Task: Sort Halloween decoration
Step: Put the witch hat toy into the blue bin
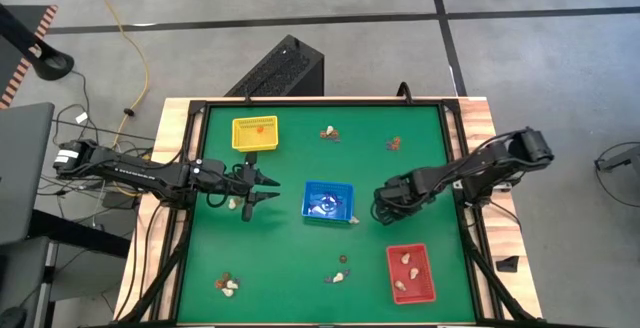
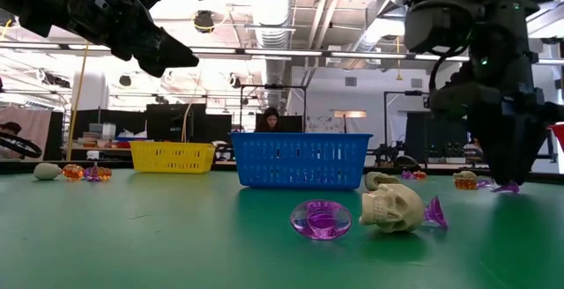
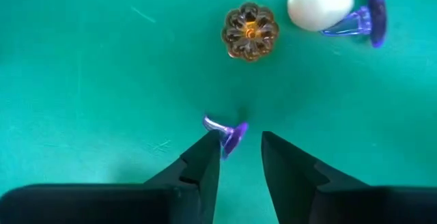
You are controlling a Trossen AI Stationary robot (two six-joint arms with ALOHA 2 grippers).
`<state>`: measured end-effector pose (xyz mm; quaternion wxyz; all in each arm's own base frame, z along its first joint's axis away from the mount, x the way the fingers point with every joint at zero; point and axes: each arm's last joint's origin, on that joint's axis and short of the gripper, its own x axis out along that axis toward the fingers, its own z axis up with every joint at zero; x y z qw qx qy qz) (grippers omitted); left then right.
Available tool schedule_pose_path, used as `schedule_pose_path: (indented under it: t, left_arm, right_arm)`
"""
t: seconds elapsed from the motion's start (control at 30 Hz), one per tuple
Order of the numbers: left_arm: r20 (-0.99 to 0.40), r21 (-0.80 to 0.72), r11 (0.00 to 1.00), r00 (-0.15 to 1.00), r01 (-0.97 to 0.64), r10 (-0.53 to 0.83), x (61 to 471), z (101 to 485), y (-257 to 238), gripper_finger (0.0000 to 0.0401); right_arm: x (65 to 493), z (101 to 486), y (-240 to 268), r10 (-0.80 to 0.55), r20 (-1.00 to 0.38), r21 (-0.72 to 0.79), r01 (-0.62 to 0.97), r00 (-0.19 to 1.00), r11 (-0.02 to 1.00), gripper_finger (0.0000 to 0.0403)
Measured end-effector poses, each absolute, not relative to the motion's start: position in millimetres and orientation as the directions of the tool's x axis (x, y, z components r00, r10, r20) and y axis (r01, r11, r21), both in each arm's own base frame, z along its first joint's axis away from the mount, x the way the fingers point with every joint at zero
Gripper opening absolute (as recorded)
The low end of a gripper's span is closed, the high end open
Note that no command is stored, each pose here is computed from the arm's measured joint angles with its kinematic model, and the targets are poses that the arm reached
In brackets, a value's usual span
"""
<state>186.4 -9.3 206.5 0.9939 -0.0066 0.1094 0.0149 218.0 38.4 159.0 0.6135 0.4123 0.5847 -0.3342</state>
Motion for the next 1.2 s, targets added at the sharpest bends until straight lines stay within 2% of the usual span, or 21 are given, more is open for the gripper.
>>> schedule_pose_path:
  t: [0.33,0.5,0.7,0.9,1.1,1.2]
  left_arm:
    - [-0.235,-0.008,0.999,0.971,-0.033,0.030,186.0,204.8,-9.2,0.0113]
    - [-0.237,-0.007,0.999,0.971,-0.034,0.031,185.9,204.7,-9.2,0.0113]
    - [-0.238,-0.007,0.999,0.971,-0.035,0.032,185.9,204.6,-9.2,0.0113]
    - [-0.237,0.001,0.999,0.971,-0.033,0.033,185.9,204.6,-9.1,0.0113]
    - [-0.237,-0.005,0.999,0.971,-0.035,0.033,185.9,204.6,-9.2,0.0113]
    - [-0.237,-0.014,0.999,0.971,-0.037,0.033,185.9,204.6,-9.2,0.0113]
  right_arm:
    - [220.1,156.9,37.8,0.096,-0.991,0.123,0.885,0.089,0.450,0.0057]
    - [218.1,168.1,36.8,0.086,-0.983,0.181,0.861,0.160,0.475,0.0018]
    - [223.2,203.7,35.0,0.025,-0.940,0.303,0.797,0.341,0.523,0.0022]
    - [249.6,230.4,33.4,-0.044,-0.801,0.453,0.653,0.597,0.608,0.0024]
    - [293.8,227.3,28.4,-0.059,-0.706,0.459,0.519,0.706,0.721,0.0026]
    - [312.1,224.9,24.2,-0.071,-0.725,0.415,0.517,0.685,0.749,0.0043]
